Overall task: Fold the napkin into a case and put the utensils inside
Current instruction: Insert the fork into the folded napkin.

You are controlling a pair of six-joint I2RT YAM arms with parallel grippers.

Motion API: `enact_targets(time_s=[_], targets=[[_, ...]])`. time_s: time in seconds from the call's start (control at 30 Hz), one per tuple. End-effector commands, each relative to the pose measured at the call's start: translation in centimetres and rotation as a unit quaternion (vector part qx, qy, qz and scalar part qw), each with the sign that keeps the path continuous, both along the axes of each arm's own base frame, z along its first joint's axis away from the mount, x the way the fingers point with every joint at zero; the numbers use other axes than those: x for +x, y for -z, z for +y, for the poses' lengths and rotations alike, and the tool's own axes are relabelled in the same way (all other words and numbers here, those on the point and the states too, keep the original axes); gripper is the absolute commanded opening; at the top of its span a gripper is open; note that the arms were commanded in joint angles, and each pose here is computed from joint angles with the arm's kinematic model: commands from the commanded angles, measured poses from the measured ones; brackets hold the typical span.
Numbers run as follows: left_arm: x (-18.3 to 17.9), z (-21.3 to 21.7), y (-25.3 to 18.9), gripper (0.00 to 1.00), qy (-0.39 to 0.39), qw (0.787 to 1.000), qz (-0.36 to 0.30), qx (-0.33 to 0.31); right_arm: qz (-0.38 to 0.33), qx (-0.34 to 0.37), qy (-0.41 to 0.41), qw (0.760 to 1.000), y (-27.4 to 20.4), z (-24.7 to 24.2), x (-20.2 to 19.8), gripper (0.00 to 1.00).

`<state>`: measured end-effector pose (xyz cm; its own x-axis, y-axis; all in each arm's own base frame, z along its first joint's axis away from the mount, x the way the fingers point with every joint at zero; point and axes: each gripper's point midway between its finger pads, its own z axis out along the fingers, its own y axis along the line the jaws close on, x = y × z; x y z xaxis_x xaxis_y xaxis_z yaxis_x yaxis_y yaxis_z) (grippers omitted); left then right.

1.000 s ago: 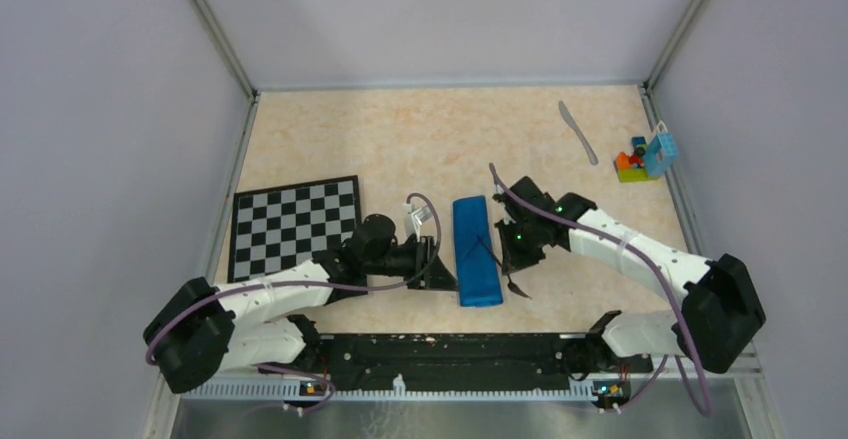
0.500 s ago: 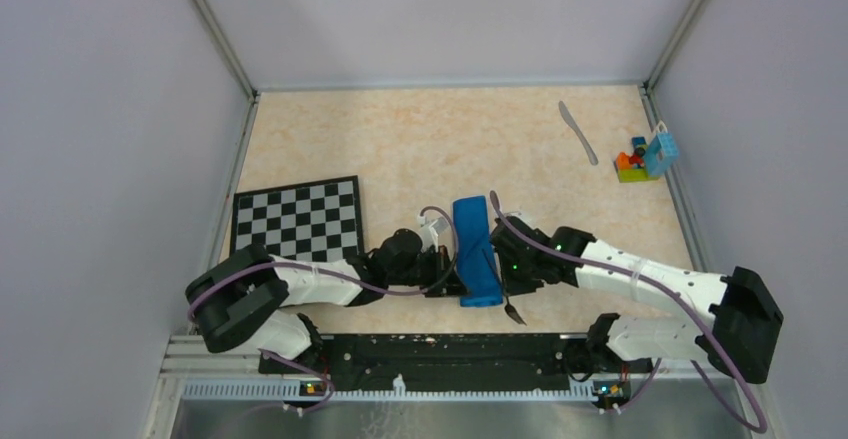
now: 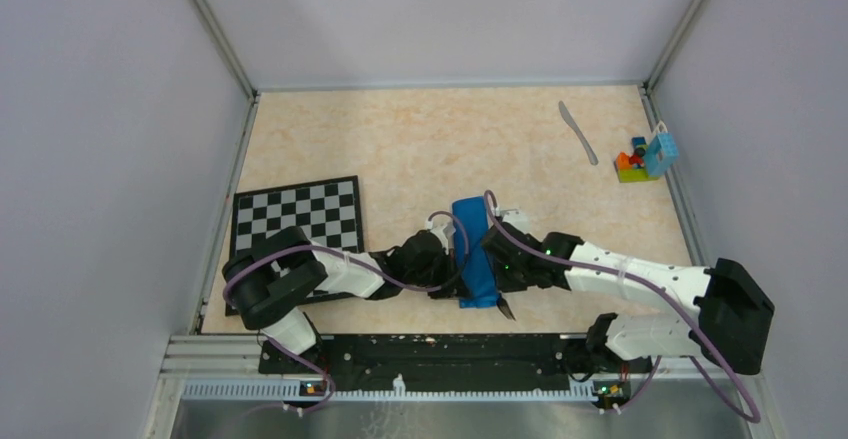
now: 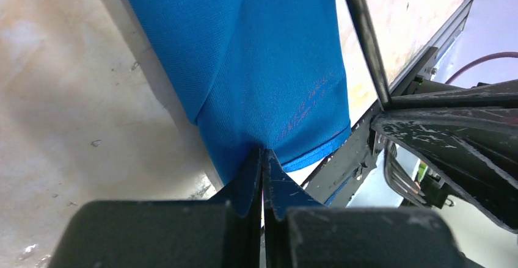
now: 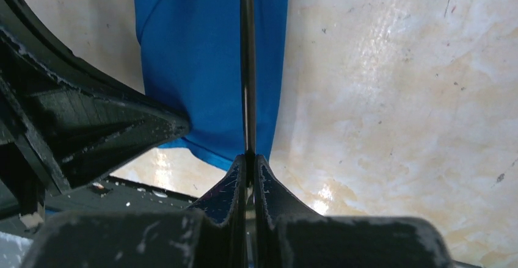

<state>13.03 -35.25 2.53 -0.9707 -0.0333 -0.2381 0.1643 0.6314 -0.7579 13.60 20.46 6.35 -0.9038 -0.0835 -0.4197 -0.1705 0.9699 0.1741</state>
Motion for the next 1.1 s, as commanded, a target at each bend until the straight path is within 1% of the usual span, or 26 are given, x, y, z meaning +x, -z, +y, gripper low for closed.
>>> enact_targets(time_s=[0.0, 0.13, 0.37, 0.6, 0.87, 1.07], targets=[[0.3, 0.1, 1.0, 0.0, -0.016, 0.999, -0.001, 0.037, -0.023, 0.013, 0.002, 1.0, 0.4, 1.2, 0.9, 0.0], [-0.1, 1.0, 2.1, 0.0, -0.028, 0.998, 0.011, 0.061, -0.035, 0.025, 0.006, 0.999, 0.9, 2.2, 1.7, 0.0], [-0.2, 1.1, 2.3, 0.0, -0.027, 0.997, 0.009, 0.066, -0.066, 0.02, 0.018, 0.997, 1.2, 2.4, 2.7, 0.0], [-0.2, 1.1, 2.2, 0.0, -0.022, 0.997, 0.007, 0.069, -0.112, 0.021, 0.038, 0.993, 0.6, 2.9, 4.8, 0.0], [-0.3, 1.0, 2.1, 0.0, -0.018, 0.998, 0.006, 0.067, -0.12, 0.008, 0.053, 0.991, 1.5, 3.5, 5.8, 0.0], [-0.4, 1.1, 2.2, 0.0, -0.016, 0.997, 0.006, 0.069, -0.141, -0.002, 0.056, 0.988, 1.1, 3.6, 6.9, 0.0]])
